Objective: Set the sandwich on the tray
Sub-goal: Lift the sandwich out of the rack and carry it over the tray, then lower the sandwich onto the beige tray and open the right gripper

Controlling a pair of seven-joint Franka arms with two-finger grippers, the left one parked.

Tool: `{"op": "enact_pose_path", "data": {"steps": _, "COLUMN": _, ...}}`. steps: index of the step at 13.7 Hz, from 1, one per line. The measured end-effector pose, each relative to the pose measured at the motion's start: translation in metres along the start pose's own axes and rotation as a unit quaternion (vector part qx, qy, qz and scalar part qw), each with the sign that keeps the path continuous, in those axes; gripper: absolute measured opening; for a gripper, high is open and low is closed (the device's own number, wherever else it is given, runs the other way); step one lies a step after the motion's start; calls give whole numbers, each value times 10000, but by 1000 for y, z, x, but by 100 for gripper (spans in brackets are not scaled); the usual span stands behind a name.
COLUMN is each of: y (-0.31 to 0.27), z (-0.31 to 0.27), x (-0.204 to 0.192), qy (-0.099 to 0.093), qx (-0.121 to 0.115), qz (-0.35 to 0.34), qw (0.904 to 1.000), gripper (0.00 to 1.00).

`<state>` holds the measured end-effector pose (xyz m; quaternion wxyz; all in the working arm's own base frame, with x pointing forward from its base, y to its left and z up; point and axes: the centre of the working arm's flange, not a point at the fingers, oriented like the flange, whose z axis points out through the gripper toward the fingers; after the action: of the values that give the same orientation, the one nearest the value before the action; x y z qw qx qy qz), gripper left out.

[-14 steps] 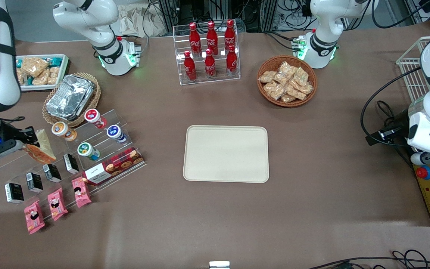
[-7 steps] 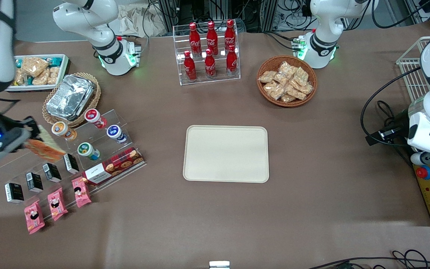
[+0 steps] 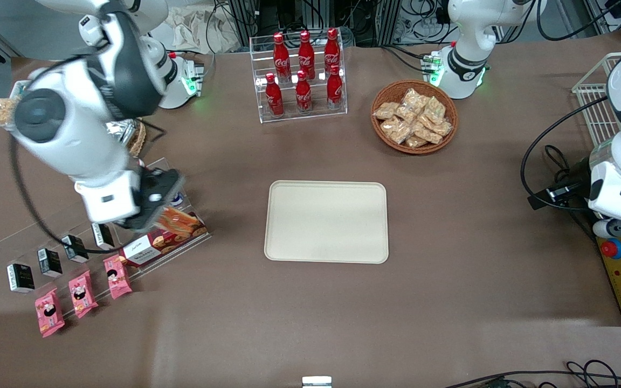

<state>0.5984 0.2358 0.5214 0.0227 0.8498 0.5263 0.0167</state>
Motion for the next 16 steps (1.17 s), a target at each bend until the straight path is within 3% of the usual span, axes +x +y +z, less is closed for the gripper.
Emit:
{"op": "enact_pose_path", "data": {"steps": 4, "y": -51, "z": 27, "x": 85, "qy": 317, "qx": -238, "qz": -609, "qw": 9974, "gripper": 30}}
{"op": "enact_pose_path", "data": {"steps": 8, "y": -124, "z": 98, "x": 162, "qy": 524, "qx": -320, "qz": -1100, "qw": 9920, "gripper": 30}}
{"op": "enact_pose_path", "data": {"steps": 16, "y": -174, "z": 214, "x": 202, "qy": 314, "qx": -332, "qz": -1268, "qw": 9909, "gripper": 31}}
